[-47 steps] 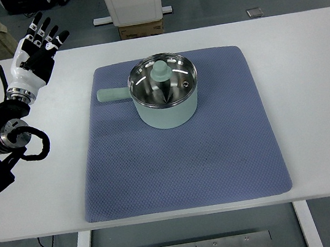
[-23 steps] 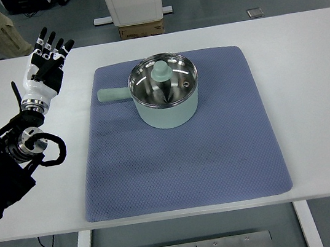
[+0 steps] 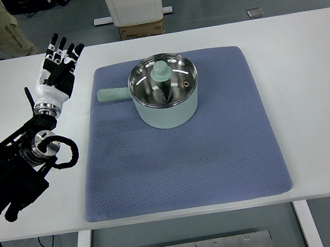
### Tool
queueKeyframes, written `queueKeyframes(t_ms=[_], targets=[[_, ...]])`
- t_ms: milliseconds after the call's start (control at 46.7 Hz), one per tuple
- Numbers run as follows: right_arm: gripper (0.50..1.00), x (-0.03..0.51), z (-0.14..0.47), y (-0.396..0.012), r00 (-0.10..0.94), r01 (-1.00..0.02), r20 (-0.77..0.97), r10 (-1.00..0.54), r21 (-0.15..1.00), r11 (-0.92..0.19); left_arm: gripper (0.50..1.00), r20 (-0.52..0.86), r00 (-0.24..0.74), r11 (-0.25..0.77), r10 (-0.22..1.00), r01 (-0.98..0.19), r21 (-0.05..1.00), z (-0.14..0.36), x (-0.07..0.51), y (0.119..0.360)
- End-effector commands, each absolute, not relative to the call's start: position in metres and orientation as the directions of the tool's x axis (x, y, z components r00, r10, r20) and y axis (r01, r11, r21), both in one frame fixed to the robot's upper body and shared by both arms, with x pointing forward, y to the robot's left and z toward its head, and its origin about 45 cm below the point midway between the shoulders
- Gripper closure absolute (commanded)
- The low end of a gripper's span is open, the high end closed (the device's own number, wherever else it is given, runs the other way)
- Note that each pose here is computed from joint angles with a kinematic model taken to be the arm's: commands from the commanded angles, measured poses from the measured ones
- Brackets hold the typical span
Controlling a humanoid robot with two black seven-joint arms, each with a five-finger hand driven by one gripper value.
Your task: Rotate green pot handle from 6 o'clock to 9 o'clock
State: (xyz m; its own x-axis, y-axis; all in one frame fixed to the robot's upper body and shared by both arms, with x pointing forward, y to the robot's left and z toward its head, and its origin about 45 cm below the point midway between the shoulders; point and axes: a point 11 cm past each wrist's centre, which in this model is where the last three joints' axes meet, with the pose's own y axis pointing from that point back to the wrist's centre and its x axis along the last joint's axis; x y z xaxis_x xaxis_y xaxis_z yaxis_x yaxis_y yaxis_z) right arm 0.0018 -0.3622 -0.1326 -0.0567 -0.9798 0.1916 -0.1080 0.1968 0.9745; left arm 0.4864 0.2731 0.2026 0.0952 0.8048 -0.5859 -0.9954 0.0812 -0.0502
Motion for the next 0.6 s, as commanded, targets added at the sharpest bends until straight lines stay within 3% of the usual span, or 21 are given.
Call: queueKeyframes(t_ms=[0, 578], targets=[[0.5, 0.0017, -0.1326, -0.3622, -0.057, -0.107, 0.191, -0.98, 0.975, 0.196, 0.5, -0.586, 0.094, 0.08, 0.805, -0.996, -0.049, 0.2021, 0.486, 0.2739], [0.5, 0.0015, -0.1326, -0.3622, -0.057, -0.106, 0.191, -0.98, 0.975, 0.196, 0.5, -0.587, 0.093, 0.079, 0.804, -0.996, -0.049, 0.202, 0.4861, 0.2733]])
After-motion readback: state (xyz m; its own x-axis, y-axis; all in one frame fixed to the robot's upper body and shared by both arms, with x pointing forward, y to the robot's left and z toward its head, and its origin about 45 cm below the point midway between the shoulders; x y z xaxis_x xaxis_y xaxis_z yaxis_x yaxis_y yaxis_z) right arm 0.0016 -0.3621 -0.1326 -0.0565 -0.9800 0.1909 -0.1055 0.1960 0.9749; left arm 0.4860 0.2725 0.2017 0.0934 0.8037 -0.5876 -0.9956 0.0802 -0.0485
